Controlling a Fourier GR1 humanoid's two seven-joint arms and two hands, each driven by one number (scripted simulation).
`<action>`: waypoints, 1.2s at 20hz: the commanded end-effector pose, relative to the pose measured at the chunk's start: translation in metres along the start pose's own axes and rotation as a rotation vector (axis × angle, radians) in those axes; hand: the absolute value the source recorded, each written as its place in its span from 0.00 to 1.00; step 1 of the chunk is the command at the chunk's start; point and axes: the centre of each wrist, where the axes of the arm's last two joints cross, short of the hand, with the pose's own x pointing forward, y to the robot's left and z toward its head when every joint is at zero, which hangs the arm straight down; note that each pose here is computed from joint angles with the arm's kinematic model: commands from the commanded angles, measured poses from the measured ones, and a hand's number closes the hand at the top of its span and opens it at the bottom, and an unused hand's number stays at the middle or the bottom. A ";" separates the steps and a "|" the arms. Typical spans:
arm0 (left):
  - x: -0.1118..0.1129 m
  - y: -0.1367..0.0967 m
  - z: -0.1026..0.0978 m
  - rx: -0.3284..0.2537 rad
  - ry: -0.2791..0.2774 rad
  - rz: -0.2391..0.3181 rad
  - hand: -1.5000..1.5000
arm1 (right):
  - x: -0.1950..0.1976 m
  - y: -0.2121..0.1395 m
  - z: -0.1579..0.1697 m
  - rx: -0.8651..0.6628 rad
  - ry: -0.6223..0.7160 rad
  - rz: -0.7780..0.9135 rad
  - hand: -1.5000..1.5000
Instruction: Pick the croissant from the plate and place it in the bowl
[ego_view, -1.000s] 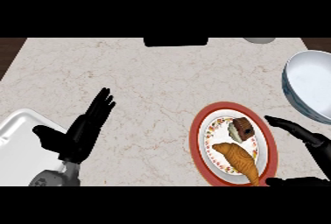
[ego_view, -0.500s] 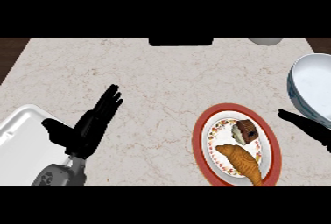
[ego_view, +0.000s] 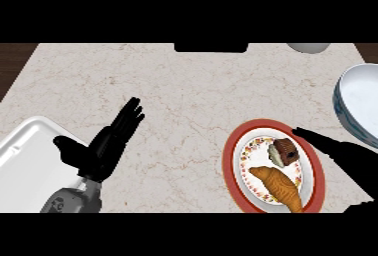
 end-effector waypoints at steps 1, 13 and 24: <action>0.008 -0.004 -0.001 -0.002 -0.007 0.004 0.50 | 0.017 0.004 -0.020 0.064 0.103 0.050 0.00; 0.002 -0.011 -0.004 0.024 -0.003 0.005 0.50 | -0.004 0.032 -0.043 0.184 0.196 0.100 0.00; -0.013 0.008 -0.003 0.027 -0.002 0.007 0.50 | -0.001 0.052 -0.068 0.153 0.173 0.118 0.00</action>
